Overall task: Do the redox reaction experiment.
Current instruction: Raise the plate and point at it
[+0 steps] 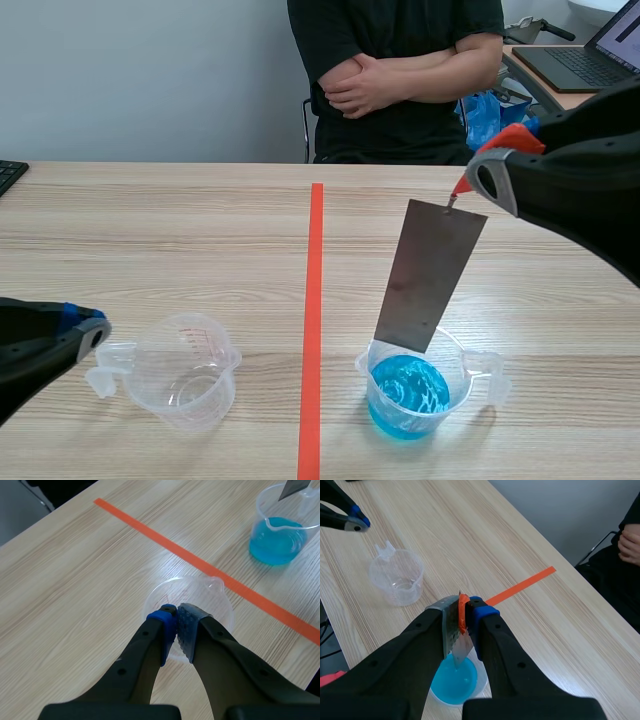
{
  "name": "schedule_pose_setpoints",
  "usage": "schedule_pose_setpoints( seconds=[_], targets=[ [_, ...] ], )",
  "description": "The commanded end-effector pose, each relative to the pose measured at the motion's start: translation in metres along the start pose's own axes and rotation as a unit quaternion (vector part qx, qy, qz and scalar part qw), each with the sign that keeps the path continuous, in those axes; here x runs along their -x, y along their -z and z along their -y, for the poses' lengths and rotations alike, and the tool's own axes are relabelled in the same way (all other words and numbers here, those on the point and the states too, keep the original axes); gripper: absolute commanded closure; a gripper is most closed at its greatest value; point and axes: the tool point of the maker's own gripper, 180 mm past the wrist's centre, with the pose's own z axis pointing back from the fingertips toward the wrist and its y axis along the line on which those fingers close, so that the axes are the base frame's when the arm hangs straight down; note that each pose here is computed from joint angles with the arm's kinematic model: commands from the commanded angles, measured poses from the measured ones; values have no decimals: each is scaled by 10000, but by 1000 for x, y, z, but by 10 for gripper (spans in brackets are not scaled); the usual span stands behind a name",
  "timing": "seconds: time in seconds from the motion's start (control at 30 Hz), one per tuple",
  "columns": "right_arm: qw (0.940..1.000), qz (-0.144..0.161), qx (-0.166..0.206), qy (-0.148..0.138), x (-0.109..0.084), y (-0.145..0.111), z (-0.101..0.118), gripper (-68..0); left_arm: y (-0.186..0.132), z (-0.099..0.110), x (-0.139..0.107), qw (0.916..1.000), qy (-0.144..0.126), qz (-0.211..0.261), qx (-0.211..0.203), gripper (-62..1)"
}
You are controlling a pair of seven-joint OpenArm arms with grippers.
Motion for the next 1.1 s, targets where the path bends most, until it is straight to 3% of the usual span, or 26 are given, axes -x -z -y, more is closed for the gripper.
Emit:
schedule_pose_setpoints(
  seconds=[0.0, 0.2, 0.4, 0.57, 0.8, 1.07],
  targets=[
    [10000, 85, -23, -28, -4, -2, 0, -15, 7, -1, -6, 9998, 38, 167, 27, -45],
    [9999, 99, -29, -18, -5, -2, -1, -15, 39, 27, 0, 9979, -82, 305, 567, -45],
    [9999, 99, -29, -18, -5, -2, -1, -15, 64, 69, 4, 9913, -8, 325, 1275, -45],
    [9999, 102, -29, -19, -5, -2, 0, -15, 84, 90, 1, 9874, -81, 441, 1516, -45],
    [9999, 104, -29, -18, -5, -2, 0, -15, 111, 105, -16, 9831, -387, 784, 1610, -45],
    [9999, 104, -29, -18, -5, -2, 0, -15, 135, 97, -30, 9814, -590, 1059, 1486, -45]
  ],
)
